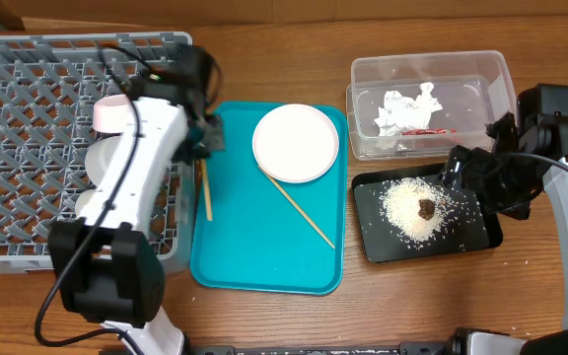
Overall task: Sort waste into correct bins and load items into the dishwasher
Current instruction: 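Insert the chopstick upright into the dish rack with the left gripper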
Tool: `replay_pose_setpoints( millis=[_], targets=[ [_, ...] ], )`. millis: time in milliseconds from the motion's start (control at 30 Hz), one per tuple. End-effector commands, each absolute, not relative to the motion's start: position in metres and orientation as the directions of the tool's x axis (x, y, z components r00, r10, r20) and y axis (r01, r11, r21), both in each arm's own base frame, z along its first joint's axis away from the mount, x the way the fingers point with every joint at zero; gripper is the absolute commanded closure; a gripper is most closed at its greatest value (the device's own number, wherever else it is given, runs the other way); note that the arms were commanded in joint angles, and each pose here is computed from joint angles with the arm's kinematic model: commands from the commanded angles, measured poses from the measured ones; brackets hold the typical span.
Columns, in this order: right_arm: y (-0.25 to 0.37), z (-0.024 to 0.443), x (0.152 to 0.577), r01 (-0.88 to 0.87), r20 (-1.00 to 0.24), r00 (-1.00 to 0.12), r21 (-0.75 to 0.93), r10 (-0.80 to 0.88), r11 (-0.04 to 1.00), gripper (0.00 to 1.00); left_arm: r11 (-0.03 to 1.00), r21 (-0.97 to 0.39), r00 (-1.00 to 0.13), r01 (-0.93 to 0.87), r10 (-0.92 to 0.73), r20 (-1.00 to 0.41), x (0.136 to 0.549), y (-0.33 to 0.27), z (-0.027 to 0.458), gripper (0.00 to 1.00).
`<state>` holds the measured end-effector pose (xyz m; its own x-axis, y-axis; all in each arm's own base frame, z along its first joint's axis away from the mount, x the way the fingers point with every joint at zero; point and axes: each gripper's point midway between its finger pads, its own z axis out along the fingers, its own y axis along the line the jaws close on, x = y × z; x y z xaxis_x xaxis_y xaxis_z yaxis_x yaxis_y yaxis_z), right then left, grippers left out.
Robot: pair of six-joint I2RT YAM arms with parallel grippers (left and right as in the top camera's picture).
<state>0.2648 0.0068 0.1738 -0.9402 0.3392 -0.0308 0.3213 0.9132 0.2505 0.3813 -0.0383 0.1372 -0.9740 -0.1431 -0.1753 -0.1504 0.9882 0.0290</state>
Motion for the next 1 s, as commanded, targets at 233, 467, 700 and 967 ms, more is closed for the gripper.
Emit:
replay_pose_setpoints(
  millis=[233, 467, 700, 967],
  targets=[
    [0.006, 0.179, 0.268, 0.311, -0.058, -0.94, 0.252, 0.335, 0.916, 0.0, 0.968, 0.146, -0.928, -0.206, -0.146, -0.342, 0.414, 0.038, 0.167, 0.96],
    [0.006, 0.179, 0.268, 0.311, -0.058, -0.94, 0.252, 0.335, 0.916, 0.0, 0.971, 0.123, -0.923, -0.206, -0.151, -0.354, 0.421, 0.037, 0.153, 0.96],
    [0.006, 0.179, 0.268, 0.311, -0.058, -0.94, 0.252, 0.335, 0.916, 0.0, 0.982, 0.094, -0.947, -0.165, -0.131, -0.294, 0.424, 0.028, 0.13, 0.96],
    [0.006, 0.179, 0.268, 0.311, -0.058, -0.94, 0.252, 0.335, 0.916, 0.0, 0.992, 0.049, -0.974, -0.117, -0.105, -0.201, 0.419, 0.017, 0.1, 0.95]
  ],
)
